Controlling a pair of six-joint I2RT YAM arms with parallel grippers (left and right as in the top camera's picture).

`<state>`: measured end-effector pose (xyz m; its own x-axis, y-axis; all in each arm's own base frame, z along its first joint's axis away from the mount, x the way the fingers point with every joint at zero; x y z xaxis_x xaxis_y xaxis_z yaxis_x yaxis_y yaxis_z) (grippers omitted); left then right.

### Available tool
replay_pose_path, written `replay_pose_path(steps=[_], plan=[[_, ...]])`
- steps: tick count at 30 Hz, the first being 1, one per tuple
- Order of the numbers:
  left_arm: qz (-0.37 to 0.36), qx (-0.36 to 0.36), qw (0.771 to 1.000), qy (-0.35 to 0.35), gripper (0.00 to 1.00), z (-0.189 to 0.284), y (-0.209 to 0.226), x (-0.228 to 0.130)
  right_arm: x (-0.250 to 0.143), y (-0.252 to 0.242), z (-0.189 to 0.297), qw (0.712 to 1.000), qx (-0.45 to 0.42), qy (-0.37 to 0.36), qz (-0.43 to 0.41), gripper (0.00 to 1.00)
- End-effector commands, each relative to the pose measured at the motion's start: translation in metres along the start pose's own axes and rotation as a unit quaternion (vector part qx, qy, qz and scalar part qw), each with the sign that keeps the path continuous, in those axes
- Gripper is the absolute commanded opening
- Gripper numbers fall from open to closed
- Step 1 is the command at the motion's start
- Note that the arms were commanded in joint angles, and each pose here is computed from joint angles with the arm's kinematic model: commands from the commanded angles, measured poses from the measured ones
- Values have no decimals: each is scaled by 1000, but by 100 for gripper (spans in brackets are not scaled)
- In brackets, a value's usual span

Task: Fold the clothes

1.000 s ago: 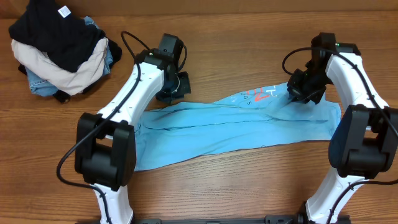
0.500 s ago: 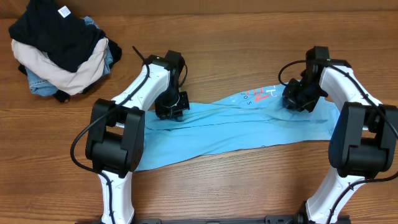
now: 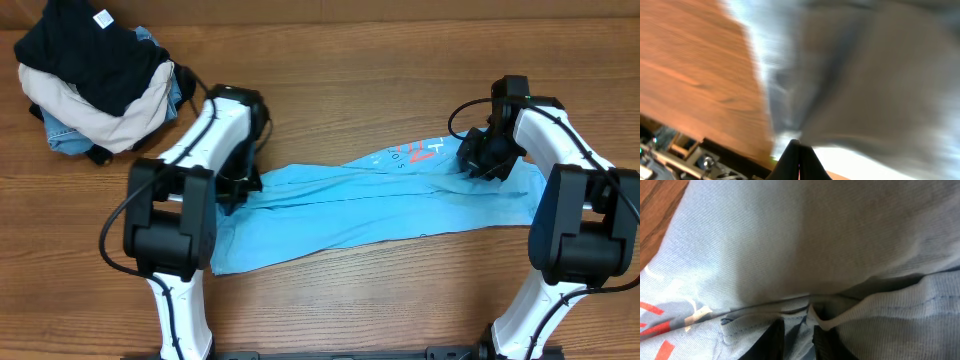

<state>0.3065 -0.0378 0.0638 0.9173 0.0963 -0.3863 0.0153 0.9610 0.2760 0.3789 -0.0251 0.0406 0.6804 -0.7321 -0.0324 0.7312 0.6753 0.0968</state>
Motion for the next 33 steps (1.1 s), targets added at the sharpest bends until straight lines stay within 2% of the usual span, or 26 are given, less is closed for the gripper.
replay_pose_path(steps=[1,4,9,15,22,25,28,31,33], plan=[[49,16,999,17,4,-8,34,2,3,-2,5,1000,-5,-18,-1,25],[59,11,998,7,4,-6,39,5,4,-1,5,1000,-2,-19,-1,25],[43,2,997,-60,4,20,21,7,4,-1,5,1000,-3,-19,-1,25],[-25,-112,989,-93,4,38,-42,6,4,-1,6,1000,-3,-18,-1,25],[-54,-144,978,-138,4,38,-74,19,4,-1,5,1000,-3,-19,-1,25],[-48,-185,973,-129,4,22,-88,20,4,-1,6,1000,-3,-18,-1,25],[-18,-182,979,-94,4,-8,-89,9,4,-1,5,1000,-3,-18,-1,25],[-18,-162,984,-77,4,-20,-84,1,5,0,5,1000,-2,-21,-1,24],[-12,-119,990,-70,4,-25,-70,-3,7,-1,6,1000,-5,-27,-1,23]])
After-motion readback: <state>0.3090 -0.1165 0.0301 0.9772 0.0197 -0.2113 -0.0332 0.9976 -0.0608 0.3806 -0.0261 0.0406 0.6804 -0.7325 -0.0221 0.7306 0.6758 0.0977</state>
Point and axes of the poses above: each gripper's point midway between its finger pads, its own z axis back along the fingers, its own y axis along the line the jaws close on, x = y × z, the point moved 3 cm from there along z, back along the fingers, and after that the axes turned 15 degrees about -z, right-handed, at the moved point
